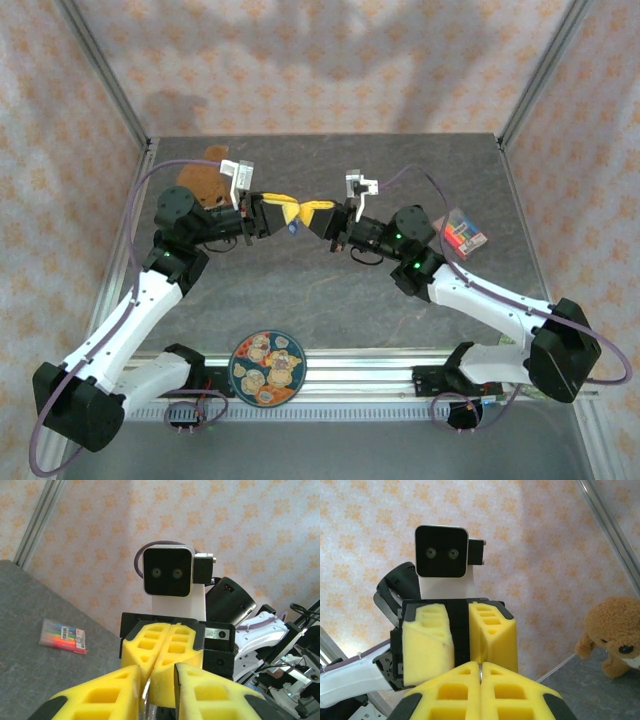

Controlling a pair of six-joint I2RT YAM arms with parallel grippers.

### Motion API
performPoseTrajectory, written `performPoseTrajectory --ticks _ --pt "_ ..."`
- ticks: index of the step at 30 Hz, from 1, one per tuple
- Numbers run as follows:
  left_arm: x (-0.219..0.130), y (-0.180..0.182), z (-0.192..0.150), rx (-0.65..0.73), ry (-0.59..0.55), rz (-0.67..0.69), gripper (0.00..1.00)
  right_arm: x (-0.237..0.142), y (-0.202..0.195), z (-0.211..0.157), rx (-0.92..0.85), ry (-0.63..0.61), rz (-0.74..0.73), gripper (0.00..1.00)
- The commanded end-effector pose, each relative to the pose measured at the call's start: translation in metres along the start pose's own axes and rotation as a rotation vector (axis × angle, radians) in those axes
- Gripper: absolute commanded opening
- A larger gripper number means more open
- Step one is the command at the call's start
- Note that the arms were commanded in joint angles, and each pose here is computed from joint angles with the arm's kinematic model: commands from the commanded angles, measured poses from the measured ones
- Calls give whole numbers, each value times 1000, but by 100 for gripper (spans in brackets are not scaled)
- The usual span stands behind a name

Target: Remove the keys from the keyring

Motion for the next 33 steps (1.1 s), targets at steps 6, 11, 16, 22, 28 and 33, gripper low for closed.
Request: performPoseTrajectory --ticks 6,11,16,22,28,33 --pt "2 -15 1 47 11 -67 6 -2 24 24 -36 -84 94 0" --pt "2 -16 2 54 2 -66 0 -3 28 26 -39 -92 110 0" --pt "1 -12 3 52 13 -34 0 -6 20 25 -38 -82 34 20" --pt "2 0 0 62 49 27 0 -24 17 29 -105 -60 -118 41" --pt "4 8 0 61 69 46 0 -42 6 27 -142 28 -315 50" --pt "7 9 3 58 75 41 0 -43 15 14 -149 198 -284 55"
Point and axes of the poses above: each hand's point on the last joint's axis, 136 mm out from that joint toward the fingers, its own x axis out along the fingers, its own y axis along the line the jaws close on, z = x × y, the point moved 3 cm from there along -x, back along the fingers, and after that the axes turned 1 degree about x, right-handed, at the moved point
